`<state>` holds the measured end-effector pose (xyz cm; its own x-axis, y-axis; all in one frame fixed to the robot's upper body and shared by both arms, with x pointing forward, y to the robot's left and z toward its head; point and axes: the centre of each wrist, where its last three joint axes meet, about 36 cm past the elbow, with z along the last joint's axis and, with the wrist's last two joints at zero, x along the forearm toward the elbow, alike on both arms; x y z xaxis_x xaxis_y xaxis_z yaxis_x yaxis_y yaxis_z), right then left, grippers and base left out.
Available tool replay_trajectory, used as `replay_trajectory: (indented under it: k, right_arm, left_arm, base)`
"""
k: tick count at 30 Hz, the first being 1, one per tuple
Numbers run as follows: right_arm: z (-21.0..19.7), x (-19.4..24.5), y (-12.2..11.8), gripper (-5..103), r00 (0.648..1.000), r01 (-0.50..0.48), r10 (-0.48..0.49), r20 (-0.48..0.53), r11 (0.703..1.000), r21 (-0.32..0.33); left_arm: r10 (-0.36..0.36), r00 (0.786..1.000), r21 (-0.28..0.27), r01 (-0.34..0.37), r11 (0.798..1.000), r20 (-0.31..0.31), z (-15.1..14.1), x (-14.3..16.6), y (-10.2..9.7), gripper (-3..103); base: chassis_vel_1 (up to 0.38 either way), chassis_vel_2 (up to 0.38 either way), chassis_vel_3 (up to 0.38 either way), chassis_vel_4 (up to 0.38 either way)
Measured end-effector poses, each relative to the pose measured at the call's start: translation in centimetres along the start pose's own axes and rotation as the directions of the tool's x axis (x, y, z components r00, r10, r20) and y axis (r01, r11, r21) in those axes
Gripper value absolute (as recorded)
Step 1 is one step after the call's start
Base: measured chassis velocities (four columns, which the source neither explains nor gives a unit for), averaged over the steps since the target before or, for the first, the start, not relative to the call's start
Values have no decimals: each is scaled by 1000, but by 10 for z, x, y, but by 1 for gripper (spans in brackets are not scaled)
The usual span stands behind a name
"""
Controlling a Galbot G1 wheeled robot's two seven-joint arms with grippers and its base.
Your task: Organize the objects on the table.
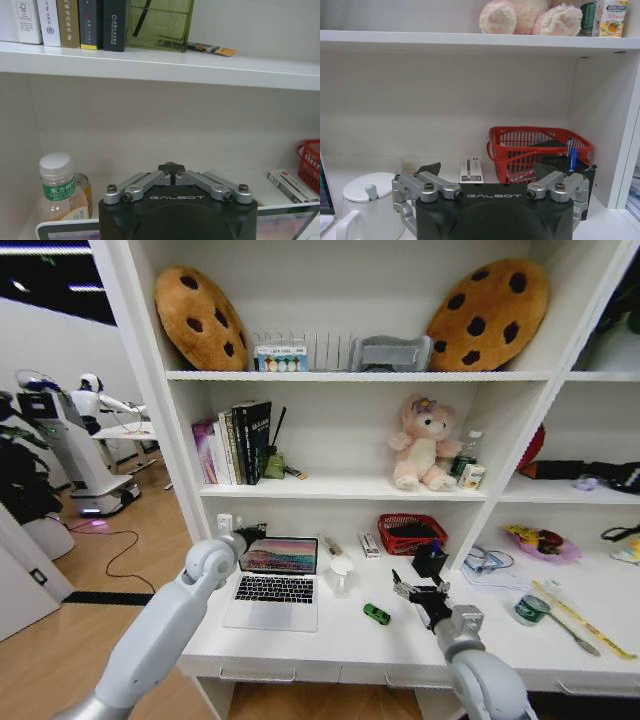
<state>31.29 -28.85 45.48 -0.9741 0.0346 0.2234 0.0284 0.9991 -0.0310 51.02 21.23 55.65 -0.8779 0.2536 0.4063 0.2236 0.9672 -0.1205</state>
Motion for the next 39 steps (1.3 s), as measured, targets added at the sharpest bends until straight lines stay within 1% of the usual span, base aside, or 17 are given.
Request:
replay_trajectory:
  k: [7, 11, 24, 27, 30, 32, 33, 34, 38, 39]
  right_arm:
    - [0, -2, -3, 100, 1000, -5, 5, -1, 1000, -8]
    - [0, -3, -3, 100, 1000, -5, 5, -1, 1000, -10]
    - [3, -6, 2, 100, 1000, 3, -3, -9, 1000, -23]
    - [6, -7, 3, 100, 1000, 3, -3, -20, 1000, -21]
    - [7, -8, 4, 100, 1000, 6, -6, -23, 1000, -20]
    - [10, -12, 8, 100, 999, 17, -18, -27, 1000, -19]
    - [10, -12, 8, 100, 999, 17, -18, -27, 1000, -19]
    - [11, -14, 10, 100, 999, 24, -24, -30, 1000, -18]
    - [13, -16, 14, 100, 999, 35, -35, -34, 999, -17]
    - [14, -18, 17, 100, 998, 43, -44, -37, 999, -16]
  left_arm:
    - [1, 1000, -12, -1, 1000, -25, 10, -3, -3, 0]
    - [3, 1000, -19, -4, 1000, -26, 11, 0, -3, 0]
    - [35, 999, -53, -37, 998, -38, 24, 22, -3, 0]
    - [47, 998, -66, -50, 997, -42, 31, 40, -4, 0]
    - [47, 998, -68, -50, 996, -46, 35, 47, -3, 0]
    - [43, 997, -73, -48, 996, -67, 49, 64, -3, 0]
    - [43, 997, -73, -48, 996, -67, 49, 64, -3, 0]
    - [45, 996, -76, -51, 996, -78, 56, 74, -3, 0]
    - [45, 995, -84, -52, 995, -92, 63, 85, -3, 0]
    - [43, 994, -88, -52, 995, -99, 69, 96, -4, 0]
  base:
    - [0, 0, 0, 0]
    - [0, 0, 0, 0]
    - [0, 0, 0, 0]
    - [0, 0, 0, 0]
    - [0, 0, 0, 0]
    - [0, 0, 0, 0]
    - [0, 0, 0, 0]
    - [0, 0, 0, 0]
    - [0, 0, 0, 0]
    - [0, 0, 0, 0]
